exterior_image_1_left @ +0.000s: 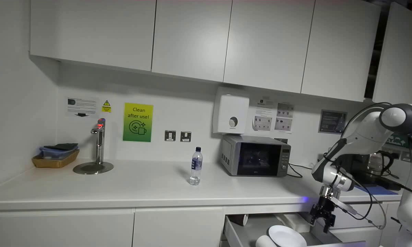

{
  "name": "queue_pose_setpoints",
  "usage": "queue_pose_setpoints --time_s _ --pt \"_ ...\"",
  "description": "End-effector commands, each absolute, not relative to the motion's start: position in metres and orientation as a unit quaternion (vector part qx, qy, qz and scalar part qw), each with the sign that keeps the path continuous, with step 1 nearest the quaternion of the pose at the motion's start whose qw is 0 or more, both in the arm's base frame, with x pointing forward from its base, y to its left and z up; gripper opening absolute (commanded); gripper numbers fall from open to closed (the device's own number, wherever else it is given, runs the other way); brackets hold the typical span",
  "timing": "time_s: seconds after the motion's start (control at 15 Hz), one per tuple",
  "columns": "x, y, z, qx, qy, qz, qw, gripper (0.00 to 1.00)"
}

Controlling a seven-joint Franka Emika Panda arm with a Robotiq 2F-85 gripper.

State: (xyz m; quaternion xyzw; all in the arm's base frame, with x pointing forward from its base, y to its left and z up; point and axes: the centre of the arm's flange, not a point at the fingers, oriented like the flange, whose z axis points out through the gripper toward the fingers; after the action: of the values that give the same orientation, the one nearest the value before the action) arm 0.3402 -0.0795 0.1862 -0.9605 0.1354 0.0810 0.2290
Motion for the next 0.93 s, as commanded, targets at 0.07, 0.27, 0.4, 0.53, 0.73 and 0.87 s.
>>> queue_pose_setpoints --time_s 0.07,0.27,0.4,0.53,0.73,0.87 --pt "0.360 -0.073 0.157 -0.966 0.135 0.059 0.211 1.00" --pt "0.368 -0.065 0.158 -0.963 0.147 0.067 0.214 1.00" --pt "0.361 -0.061 0.161 -0.966 0.135 0.075 0.208 1.00" --pt "0.361 -0.059 0.160 -0.966 0.134 0.076 0.208 1.00" --pt "0.356 -0.064 0.162 -0.966 0.135 0.059 0.212 1.00" --pt "0.354 -0.066 0.161 -0.965 0.140 0.046 0.216 1.00"
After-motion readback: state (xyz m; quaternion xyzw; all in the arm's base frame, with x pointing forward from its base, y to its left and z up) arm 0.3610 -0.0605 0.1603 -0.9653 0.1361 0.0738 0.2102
